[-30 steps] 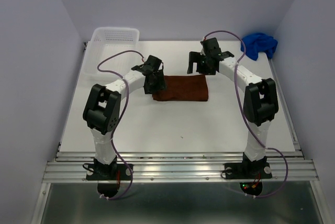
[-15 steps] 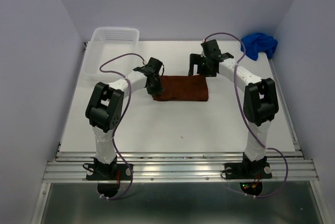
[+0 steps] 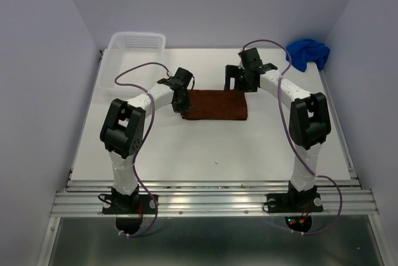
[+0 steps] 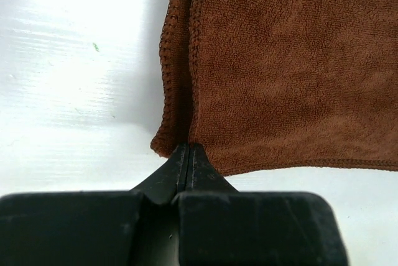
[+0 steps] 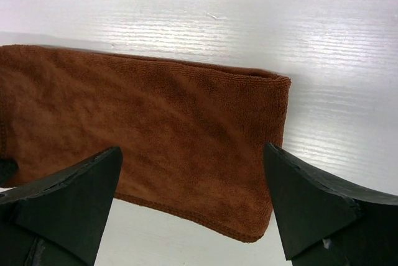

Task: Roll the towels
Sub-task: Fold the towel

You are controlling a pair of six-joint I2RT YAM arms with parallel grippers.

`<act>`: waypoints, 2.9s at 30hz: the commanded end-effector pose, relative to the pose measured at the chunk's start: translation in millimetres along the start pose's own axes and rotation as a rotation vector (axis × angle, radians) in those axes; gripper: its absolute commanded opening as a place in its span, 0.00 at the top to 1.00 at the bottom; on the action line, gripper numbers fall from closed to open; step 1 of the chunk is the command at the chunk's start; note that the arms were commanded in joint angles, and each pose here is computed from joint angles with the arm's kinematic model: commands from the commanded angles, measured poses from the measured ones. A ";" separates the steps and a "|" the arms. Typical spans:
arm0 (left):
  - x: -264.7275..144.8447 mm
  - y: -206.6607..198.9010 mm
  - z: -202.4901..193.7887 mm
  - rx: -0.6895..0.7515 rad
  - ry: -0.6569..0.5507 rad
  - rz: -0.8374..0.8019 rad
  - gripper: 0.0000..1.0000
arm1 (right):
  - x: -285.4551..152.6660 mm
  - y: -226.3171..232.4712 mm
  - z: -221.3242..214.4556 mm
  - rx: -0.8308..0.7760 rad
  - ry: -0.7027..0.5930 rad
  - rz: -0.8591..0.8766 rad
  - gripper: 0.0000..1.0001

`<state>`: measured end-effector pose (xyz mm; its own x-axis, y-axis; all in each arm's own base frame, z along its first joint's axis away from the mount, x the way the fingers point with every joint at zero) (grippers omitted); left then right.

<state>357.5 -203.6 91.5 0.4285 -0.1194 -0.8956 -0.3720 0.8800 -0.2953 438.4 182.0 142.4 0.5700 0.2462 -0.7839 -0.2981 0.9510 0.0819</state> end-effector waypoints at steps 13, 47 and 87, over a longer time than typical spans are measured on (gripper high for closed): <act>-15.0 11.3 7.5 -0.029 -0.065 0.105 0.85 | -1.1 -0.4 4.8 -0.031 -0.029 0.021 0.00; 20.0 -60.9 47.1 0.035 -0.062 -0.121 0.04 | 55.0 -8.9 -14.6 0.082 0.040 0.255 0.00; 108.8 -156.6 18.6 0.438 0.018 -0.441 0.04 | -21.5 154.0 -168.0 0.152 0.100 0.310 0.00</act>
<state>498.4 -336.9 81.7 0.5518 -0.4960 -0.6704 0.2031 0.8596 -0.4688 275.0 280.5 86.1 0.4865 0.4914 -0.7224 -0.3077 0.8702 0.3847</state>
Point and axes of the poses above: each gripper's point midway between its finger pads, its own x axis out along the fingers, its own y axis along the line the jaws close on, z = x × y, the point moved 5 cm from there along -x, back along the fingers, and after that the axes turned 15 degrees about -x, right-handed, at the moved point
